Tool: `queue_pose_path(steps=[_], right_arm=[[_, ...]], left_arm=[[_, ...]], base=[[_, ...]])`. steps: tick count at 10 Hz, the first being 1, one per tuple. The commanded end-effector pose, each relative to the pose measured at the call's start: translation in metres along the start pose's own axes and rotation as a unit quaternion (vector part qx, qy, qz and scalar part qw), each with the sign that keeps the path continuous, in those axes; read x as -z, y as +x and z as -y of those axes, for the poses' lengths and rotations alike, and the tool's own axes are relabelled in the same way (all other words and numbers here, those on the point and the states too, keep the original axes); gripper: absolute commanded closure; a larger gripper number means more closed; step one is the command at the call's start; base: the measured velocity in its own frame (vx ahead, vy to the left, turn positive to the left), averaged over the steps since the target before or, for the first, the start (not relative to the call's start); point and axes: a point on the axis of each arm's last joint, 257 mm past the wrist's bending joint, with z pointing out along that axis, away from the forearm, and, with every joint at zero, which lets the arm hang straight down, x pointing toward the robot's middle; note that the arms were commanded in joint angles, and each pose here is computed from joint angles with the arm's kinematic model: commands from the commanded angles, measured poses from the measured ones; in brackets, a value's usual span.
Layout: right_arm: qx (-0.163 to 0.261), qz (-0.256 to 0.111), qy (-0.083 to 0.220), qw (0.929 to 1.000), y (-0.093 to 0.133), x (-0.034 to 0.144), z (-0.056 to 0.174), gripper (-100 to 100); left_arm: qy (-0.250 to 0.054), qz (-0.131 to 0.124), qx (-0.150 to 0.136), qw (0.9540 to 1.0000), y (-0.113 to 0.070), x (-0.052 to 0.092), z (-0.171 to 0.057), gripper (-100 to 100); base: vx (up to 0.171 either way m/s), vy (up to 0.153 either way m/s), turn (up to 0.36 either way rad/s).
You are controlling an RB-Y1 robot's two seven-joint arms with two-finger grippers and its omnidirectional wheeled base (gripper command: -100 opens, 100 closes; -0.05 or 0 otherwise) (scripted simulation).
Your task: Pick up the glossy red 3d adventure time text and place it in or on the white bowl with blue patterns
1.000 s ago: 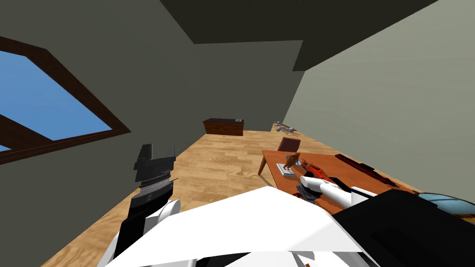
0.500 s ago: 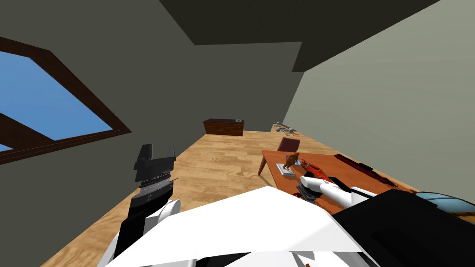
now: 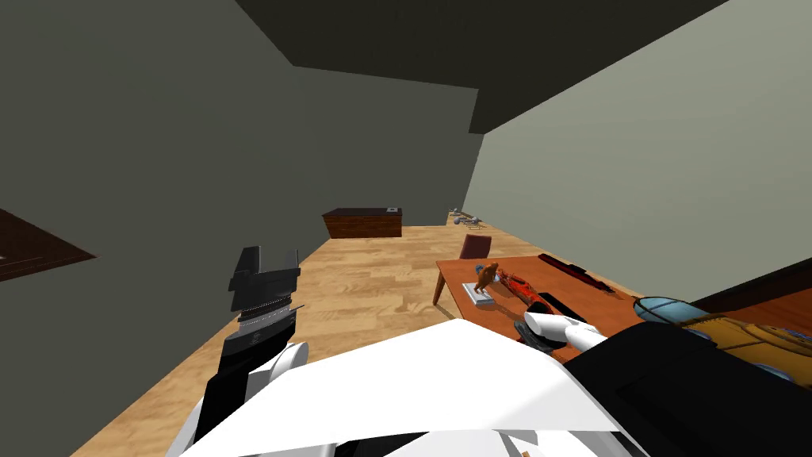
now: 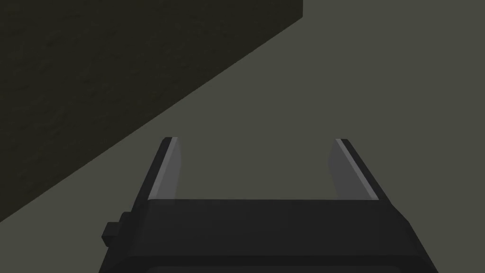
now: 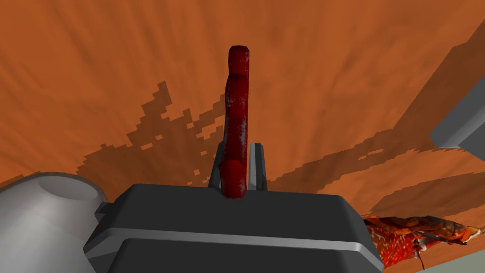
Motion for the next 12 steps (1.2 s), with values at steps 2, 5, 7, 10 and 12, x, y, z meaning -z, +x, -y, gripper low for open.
queue_pose_path(steps=[2,5,7,10,12], right_arm=[[0.048,0.005,-0.011,0.9988,-0.002,0.001,0.02,100],[0.08,0.007,-0.023,0.9965,-0.003,0.002,0.039,100],[0.109,0.009,-0.027,0.9936,-0.005,0.005,0.055,100],[0.14,0.006,-0.036,0.9895,-0.001,0.009,0.075,100],[0.169,-0.003,-0.042,0.9846,0.008,0.014,0.089,100]], left_arm=[[0.0,0.0,0.0,1.0,0.0,0.0,0.0,0],[0.0,0.0,0.0,1.0,0.0,0.0,0.0,0],[0.0,0.0,0.0,1.0,0.0,0.0,0.0,0],[0.0,0.0,0.0,1.0,0.0,0.0,0.0,0],[0.0,0.0,0.0,1.0,0.0,0.0,0.0,0]], base=[[0.285,-0.03,-0.316],[0.205,-0.021,-0.189],[0.27,-0.002,-0.356],[0.188,-0.016,-0.189],[0.236,0.03,-0.311]])
